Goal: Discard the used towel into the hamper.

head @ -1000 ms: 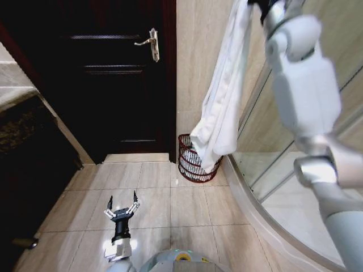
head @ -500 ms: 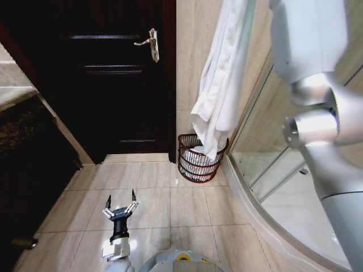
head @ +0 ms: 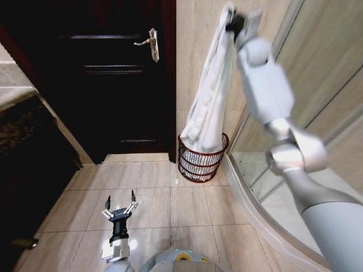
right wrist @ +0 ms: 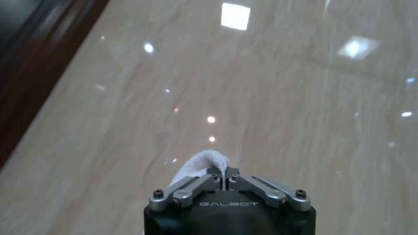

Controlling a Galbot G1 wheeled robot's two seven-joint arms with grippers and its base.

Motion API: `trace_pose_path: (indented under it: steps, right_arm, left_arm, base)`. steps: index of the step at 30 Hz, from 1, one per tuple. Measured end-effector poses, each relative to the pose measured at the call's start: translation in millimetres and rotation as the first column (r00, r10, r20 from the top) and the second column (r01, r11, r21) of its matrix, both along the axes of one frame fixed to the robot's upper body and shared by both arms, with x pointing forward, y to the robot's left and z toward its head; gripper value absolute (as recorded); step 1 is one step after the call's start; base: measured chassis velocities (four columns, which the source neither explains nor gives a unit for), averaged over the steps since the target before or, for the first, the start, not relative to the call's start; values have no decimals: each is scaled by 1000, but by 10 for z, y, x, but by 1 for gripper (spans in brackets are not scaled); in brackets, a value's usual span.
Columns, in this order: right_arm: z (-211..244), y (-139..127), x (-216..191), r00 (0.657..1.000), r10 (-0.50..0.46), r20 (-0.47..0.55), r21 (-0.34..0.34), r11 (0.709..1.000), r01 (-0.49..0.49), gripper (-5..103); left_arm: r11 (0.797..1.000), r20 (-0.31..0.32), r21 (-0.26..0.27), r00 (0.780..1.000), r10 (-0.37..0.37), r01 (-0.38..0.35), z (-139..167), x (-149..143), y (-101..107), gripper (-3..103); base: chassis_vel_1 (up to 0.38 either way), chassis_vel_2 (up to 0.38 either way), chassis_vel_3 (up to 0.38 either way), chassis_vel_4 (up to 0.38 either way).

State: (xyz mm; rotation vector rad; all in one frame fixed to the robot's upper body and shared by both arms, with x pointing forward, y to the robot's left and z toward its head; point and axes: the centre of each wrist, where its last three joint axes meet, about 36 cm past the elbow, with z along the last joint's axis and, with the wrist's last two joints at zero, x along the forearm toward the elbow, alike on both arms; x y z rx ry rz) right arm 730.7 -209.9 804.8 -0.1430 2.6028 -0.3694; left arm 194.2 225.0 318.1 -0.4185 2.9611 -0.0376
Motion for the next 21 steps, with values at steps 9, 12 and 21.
trace_pose_path:
  steps: [9,12,21]
  right_arm:
    - [-1181,4,-114,995,4,-101,-15,1000,-6,1]
    - [-1603,-126,-198,990,-17,-143,-29,999,13,1]
    - [-2327,-505,-531,973,-62,-223,-100,994,41,1]
  left_arm:
    - [1000,10,6,1000,16,-16,12,-27,47,100]
    - [1000,11,8,1000,18,-19,14,-27,56,100]
    - [1000,15,4,1000,19,-19,21,-15,33,100]
  base:
    - [0,0,0,0]
    - [0,0,0,0]
    - [0,0,0,0]
